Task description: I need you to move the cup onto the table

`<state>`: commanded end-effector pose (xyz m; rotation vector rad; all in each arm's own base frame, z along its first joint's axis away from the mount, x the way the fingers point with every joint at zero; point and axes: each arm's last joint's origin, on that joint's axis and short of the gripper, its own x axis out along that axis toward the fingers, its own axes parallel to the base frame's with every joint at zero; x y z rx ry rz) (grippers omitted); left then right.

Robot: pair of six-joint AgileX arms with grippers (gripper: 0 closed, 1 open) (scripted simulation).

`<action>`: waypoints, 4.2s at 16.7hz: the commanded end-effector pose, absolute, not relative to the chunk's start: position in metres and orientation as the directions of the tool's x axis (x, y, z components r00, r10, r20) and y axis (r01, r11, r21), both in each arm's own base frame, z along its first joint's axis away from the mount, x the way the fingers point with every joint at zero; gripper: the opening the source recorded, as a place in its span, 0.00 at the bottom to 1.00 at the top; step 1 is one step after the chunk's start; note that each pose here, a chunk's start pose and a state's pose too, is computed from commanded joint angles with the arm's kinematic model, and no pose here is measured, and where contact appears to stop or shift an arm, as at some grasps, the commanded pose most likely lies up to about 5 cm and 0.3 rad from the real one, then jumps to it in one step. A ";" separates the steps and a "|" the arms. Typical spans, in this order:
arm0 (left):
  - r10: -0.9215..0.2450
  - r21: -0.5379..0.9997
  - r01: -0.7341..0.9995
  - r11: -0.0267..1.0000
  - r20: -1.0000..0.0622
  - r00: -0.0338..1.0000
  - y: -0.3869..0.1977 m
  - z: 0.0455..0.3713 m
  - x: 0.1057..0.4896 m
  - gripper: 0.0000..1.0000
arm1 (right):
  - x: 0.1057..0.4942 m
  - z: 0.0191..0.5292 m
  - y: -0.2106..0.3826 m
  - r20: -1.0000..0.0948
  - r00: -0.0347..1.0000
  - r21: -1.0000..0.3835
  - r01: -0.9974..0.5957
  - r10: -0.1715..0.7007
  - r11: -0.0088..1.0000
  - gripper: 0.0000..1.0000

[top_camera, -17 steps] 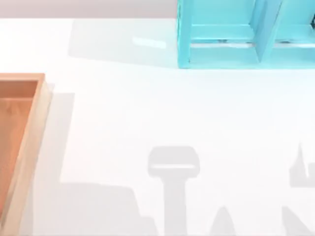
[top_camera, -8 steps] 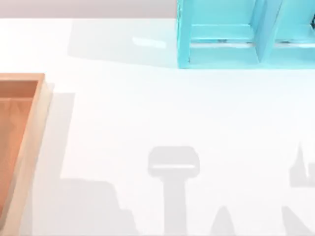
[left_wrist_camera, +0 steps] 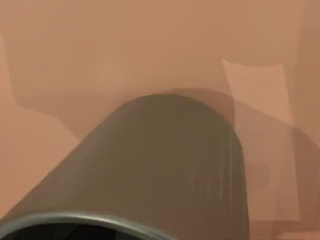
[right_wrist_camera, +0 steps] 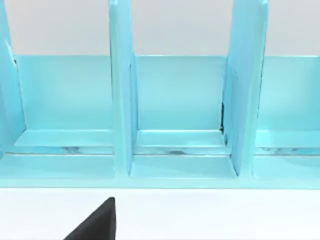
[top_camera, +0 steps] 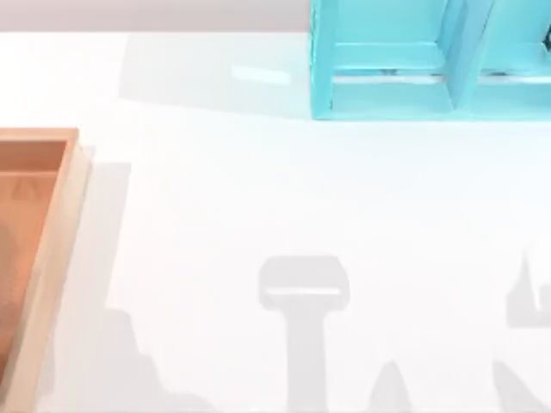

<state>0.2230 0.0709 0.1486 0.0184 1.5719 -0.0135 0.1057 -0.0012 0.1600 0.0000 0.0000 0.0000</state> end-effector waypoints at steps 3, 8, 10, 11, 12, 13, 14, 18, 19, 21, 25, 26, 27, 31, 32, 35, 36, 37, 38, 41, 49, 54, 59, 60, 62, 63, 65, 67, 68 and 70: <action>0.003 0.003 0.020 1.000 -1.000 -0.001 0.071 0.149 0.223 1.00 | 0.106 0.160 -0.001 0.000 1.000 0.000 0.000 0.000 1.000 1.00; 0.003 0.003 0.020 1.000 -1.000 -0.001 0.071 0.149 0.223 0.62 | 0.106 0.160 -0.001 0.000 1.000 0.000 0.000 0.000 1.000 1.00; 0.003 0.003 0.020 1.000 -1.000 -0.001 0.071 0.149 0.223 0.47 | 0.106 0.160 -0.001 0.000 1.000 0.000 0.000 0.000 1.000 1.00; 0.003 0.003 0.020 1.000 -1.000 -0.001 0.071 0.149 0.223 0.40 | 0.106 0.160 -0.001 0.000 1.000 0.000 0.000 0.000 1.000 1.00; 0.003 0.003 0.020 1.000 -1.000 -0.001 0.071 0.149 0.223 0.32 | 0.106 0.160 -0.001 0.000 1.000 0.000 0.000 0.000 1.000 1.00; 0.003 0.003 0.020 1.000 -1.000 -0.001 0.071 0.149 0.223 0.25 | 0.106 0.160 -0.001 0.000 1.000 0.000 0.000 0.000 1.000 1.00; 0.003 0.003 0.020 1.000 -1.000 -0.001 0.071 0.149 0.223 0.17 | 0.106 0.160 -0.001 0.000 1.000 0.000 0.000 0.000 1.000 1.00; 0.003 0.003 0.020 1.000 -1.000 -0.001 0.071 0.149 0.223 0.00 | 0.106 0.160 -0.001 0.000 1.000 0.000 0.000 0.000 1.000 1.00; 0.003 0.003 0.020 1.000 -1.000 -0.001 0.071 0.149 0.223 0.00 | 0.106 0.160 -0.001 0.000 1.000 0.000 0.000 0.000 1.000 1.00; 0.003 0.003 0.020 1.000 -1.000 -0.001 0.071 0.149 0.223 0.00 | 0.106 0.160 -0.001 0.000 1.000 0.000 0.000 0.000 1.000 1.00; 0.003 0.003 0.021 1.000 -1.000 0.001 0.071 0.149 0.223 0.00 | 0.106 0.160 -0.001 0.000 1.000 0.000 0.000 0.000 1.000 1.00; 0.004 0.004 0.019 1.000 -1.000 0.002 0.071 0.149 0.223 0.00 | 0.106 0.160 -0.001 0.000 1.000 0.000 0.000 0.000 1.000 1.00; 0.007 0.007 0.008 1.000 -1.000 0.009 0.072 0.151 0.225 0.00 | 0.106 0.160 -0.001 0.000 1.000 0.000 0.000 0.000 1.000 1.00; 0.038 0.031 -0.075 0.997 -0.995 0.092 0.071 0.177 0.239 0.00 | 0.106 0.160 -0.001 0.000 1.000 0.000 0.000 0.000 1.000 1.00; 0.043 0.033 -0.095 0.995 -0.993 0.112 0.068 0.186 0.243 0.00 | 0.106 0.160 -0.001 0.000 1.000 0.000 0.000 0.000 1.000 1.00; 0.039 0.023 -0.117 0.993 -0.990 0.136 0.046 0.213 0.248 0.00 | 0.106 0.160 -0.001 0.000 1.000 0.000 0.000 0.000 1.000 1.00; 0.032 0.018 -0.111 0.994 -0.991 0.129 0.035 0.221 0.248 0.00 | 0.106 0.160 -0.001 0.000 1.000 0.000 0.000 0.000 1.000 1.00; 0.023 0.012 -0.093 0.996 -0.993 0.112 0.022 0.228 0.245 0.00 | 0.106 0.160 -0.001 0.000 1.000 0.000 0.000 0.000 1.000 1.00; 0.014 0.008 -0.064 0.998 -0.996 0.086 0.008 0.234 0.241 0.00 | 0.106 0.160 -0.001 0.000 1.000 0.000 0.000 0.000 1.000 1.00; 0.004 0.004 0.002 1.000 -1.000 0.020 -0.022 0.246 0.227 0.00 | 0.106 0.160 -0.001 0.000 1.000 0.000 0.000 0.000 1.000 1.00; 0.004 0.004 0.019 1.000 -1.000 -0.009 -0.031 0.248 0.224 0.00 | 0.106 0.160 -0.001 0.000 1.000 0.000 0.000 0.000 1.000 1.00; 0.020 0.019 0.020 1.000 -0.998 -0.059 -0.077 0.258 0.262 0.00 | 0.106 0.160 -0.001 0.000 1.000 0.000 0.000 0.000 1.000 1.00; 0.026 0.025 0.021 0.999 -0.999 -0.039 -0.181 0.273 0.309 0.00 | 0.106 0.160 -0.001 0.000 1.000 0.000 0.000 0.000 1.000 1.00; 0.022 0.022 0.021 1.000 -0.999 -0.029 -0.205 0.274 0.313 0.00 | 0.106 0.160 -0.001 0.000 1.000 0.000 0.000 0.000 1.000 1.00; 0.012 0.012 0.020 1.000 -1.000 -0.010 -0.254 0.273 0.313 0.00 | 0.106 0.160 -0.001 0.000 1.000 0.000 0.000 0.000 1.000 1.00; 0.008 0.008 0.020 1.000 -1.000 -0.003 -0.277 0.271 0.310 0.00 | 0.106 0.160 -0.001 0.000 1.000 0.000 0.000 0.000 1.000 1.00; 0.003 0.003 0.020 1.000 -1.000 0.003 -0.317 0.264 0.300 0.00 | 0.106 0.160 -0.001 0.000 1.000 0.000 0.000 0.000 1.000 1.00; 0.003 0.003 0.020 1.000 -1.000 0.004 -0.345 0.256 0.288 0.00 | 0.106 0.160 -0.001 0.000 1.000 0.000 0.000 0.000 1.000 1.00; 0.005 0.005 0.020 1.000 -1.000 0.003 -0.355 0.252 0.283 0.00 | 0.106 0.160 -0.001 0.000 1.000 0.000 0.000 0.000 1.000 1.00; 0.007 0.007 0.020 1.000 -1.000 0.002 -0.364 0.248 0.278 0.00 | 0.106 0.160 -0.001 0.000 1.000 0.000 0.000 0.000 1.000 1.00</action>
